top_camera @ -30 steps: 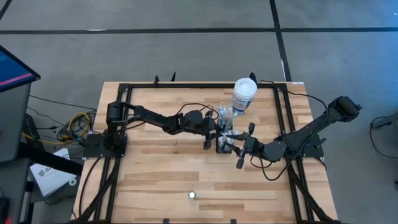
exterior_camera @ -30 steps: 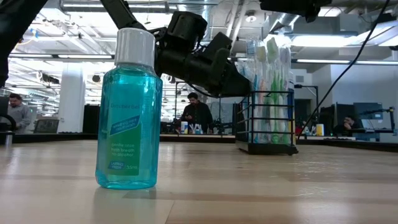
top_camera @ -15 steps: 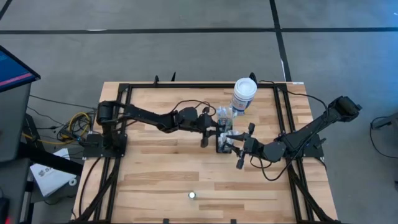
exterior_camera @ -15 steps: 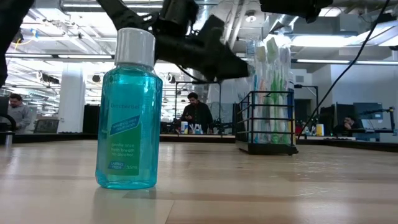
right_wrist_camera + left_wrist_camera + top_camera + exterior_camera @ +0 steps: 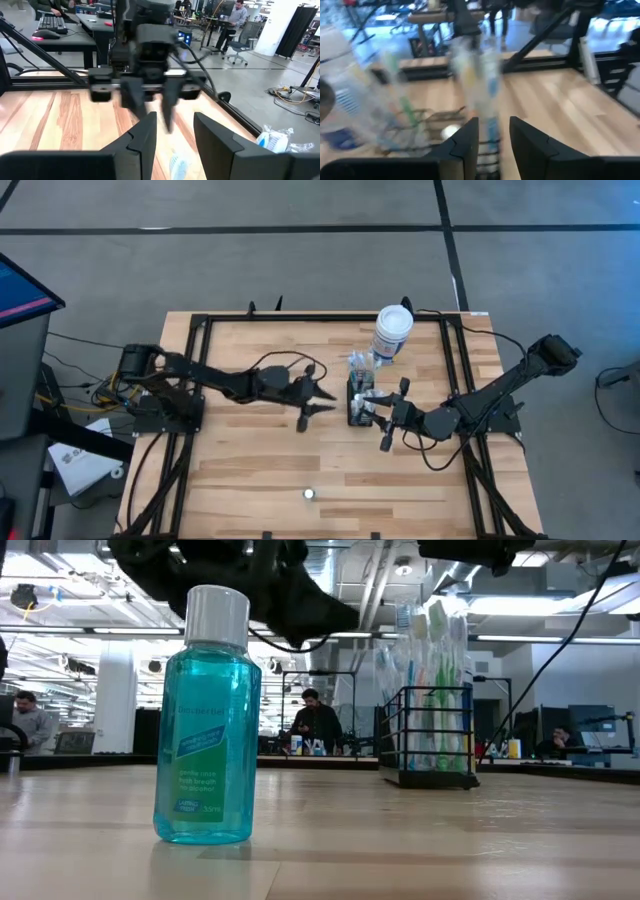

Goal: Pick & Place toothbrushing station
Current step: Put the blue liquid mouthwash into the wire mesh organizer

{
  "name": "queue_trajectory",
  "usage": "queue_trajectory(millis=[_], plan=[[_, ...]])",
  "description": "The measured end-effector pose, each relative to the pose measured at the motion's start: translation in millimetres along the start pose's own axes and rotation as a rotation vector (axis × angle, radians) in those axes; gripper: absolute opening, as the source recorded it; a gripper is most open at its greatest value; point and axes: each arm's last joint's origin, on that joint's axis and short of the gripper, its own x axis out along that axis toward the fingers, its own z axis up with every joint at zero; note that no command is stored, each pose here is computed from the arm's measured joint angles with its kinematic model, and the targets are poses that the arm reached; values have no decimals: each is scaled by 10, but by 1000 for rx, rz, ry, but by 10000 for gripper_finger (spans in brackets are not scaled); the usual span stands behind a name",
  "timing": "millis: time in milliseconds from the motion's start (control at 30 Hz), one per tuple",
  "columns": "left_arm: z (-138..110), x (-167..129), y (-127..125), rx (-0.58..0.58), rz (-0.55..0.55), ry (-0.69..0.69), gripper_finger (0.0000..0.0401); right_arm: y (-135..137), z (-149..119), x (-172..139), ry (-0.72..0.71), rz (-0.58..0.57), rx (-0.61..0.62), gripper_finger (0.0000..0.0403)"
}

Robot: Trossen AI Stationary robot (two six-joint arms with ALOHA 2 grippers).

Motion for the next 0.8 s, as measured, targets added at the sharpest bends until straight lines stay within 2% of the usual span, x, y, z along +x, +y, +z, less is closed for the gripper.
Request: queue_trajectory(millis=[367,567,800], plan=[[-216,-218,-508,-89,-136,66,104,7,5,-7,-4,4,12,120],[-269,-280,-818,-75,-211,83,104,6,0,-6,0,3,25,120],[-300,-363,-1131,-114,-310,104,104,6,0,-6,0,4,27,120]])
